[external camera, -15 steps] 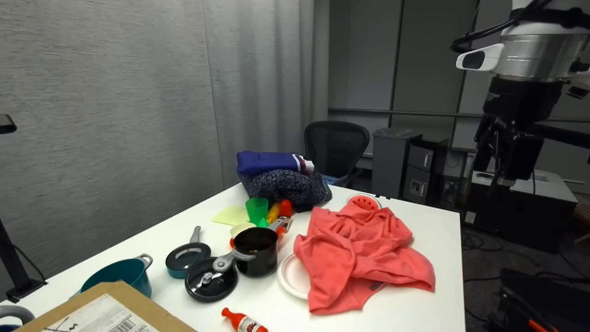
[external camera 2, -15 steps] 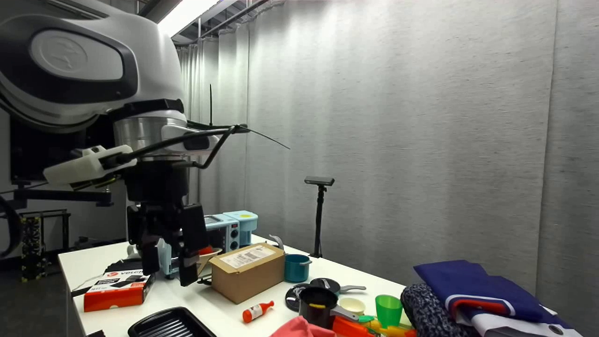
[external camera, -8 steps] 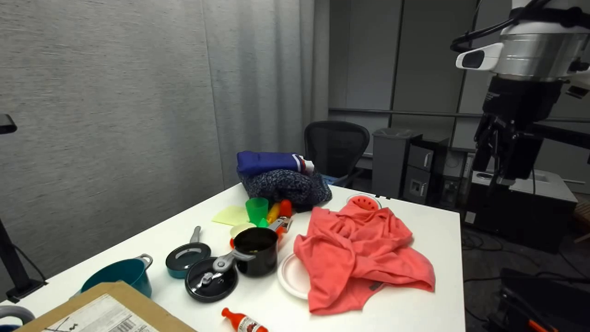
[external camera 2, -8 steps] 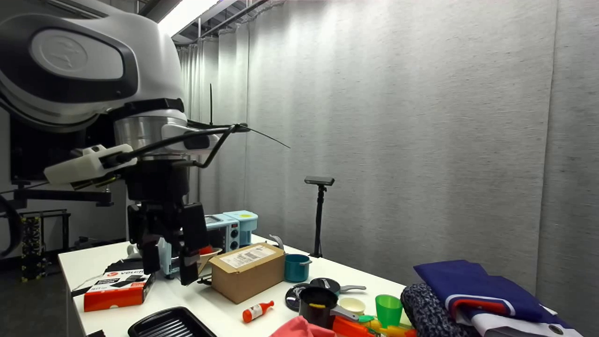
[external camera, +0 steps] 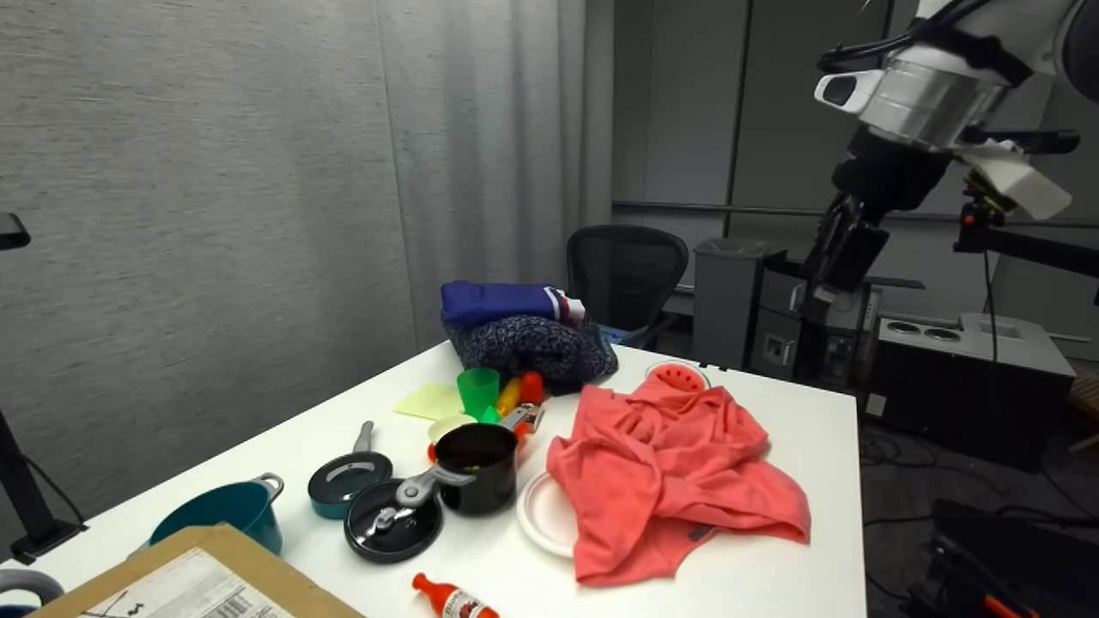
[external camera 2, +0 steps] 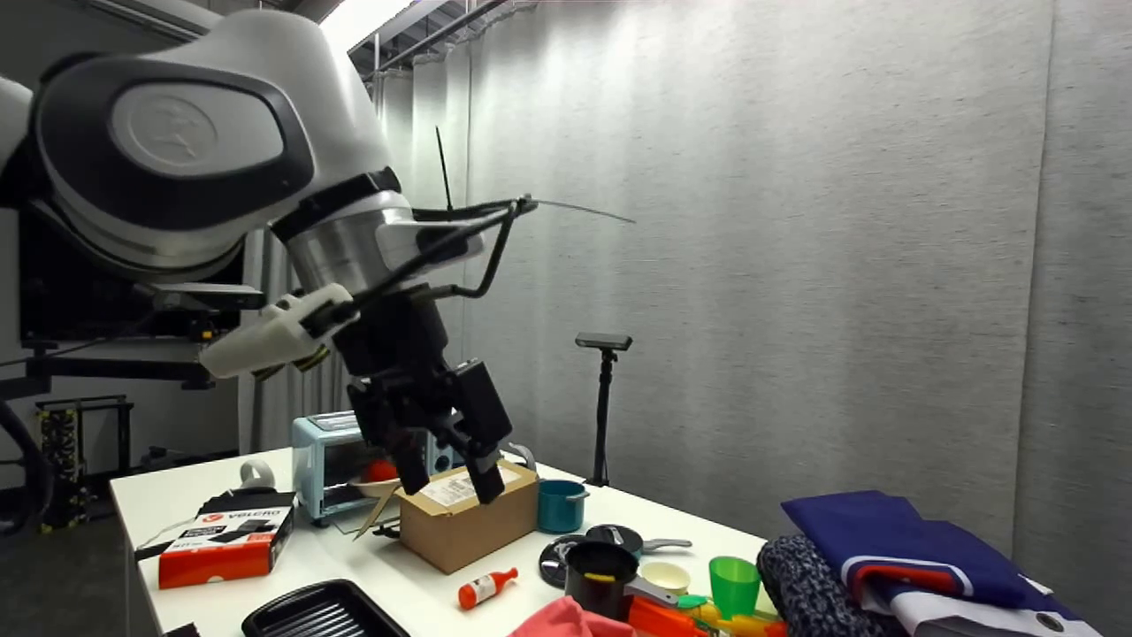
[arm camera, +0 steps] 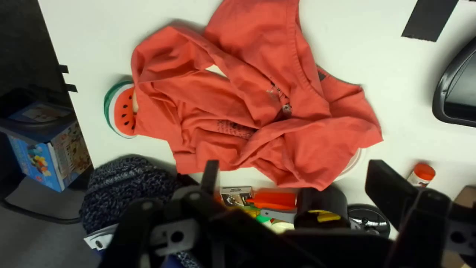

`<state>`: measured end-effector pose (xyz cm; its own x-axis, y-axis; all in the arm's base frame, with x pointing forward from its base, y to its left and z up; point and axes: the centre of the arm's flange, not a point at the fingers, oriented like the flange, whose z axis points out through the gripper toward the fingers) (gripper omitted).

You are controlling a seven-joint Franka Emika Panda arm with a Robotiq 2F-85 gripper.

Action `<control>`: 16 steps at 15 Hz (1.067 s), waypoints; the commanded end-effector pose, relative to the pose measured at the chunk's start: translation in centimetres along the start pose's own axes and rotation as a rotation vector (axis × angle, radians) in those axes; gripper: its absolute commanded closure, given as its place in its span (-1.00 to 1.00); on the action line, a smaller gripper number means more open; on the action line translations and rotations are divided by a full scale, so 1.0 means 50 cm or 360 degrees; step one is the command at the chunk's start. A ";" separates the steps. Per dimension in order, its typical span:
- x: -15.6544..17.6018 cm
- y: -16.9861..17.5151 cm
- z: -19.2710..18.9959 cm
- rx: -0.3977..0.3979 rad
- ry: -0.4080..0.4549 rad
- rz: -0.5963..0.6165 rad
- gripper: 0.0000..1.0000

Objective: Move the pink shirt to the left

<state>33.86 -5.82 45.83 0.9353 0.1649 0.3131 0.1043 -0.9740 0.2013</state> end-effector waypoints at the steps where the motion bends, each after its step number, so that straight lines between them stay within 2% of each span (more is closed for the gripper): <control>1: 0.073 -0.056 0.131 0.0107 -0.0112 0.0040 -1.00; 4: 0.107 -0.089 0.229 0.0143 -0.0245 0.0092 -1.00; 6: 0.125 -0.097 0.262 0.0145 -0.0306 0.0133 -1.00; 7: 0.065 -0.097 0.223 0.0129 -0.0267 0.0083 -1.00; 10: 0.095 -0.101 0.264 0.0136 -0.0324 0.0103 -1.00; 16: 0.102 -0.099 0.265 0.0136 -0.0321 0.0107 -1.00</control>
<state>42.60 -2.22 34.13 0.9889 0.0731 0.1292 0.0598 -0.9927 0.1043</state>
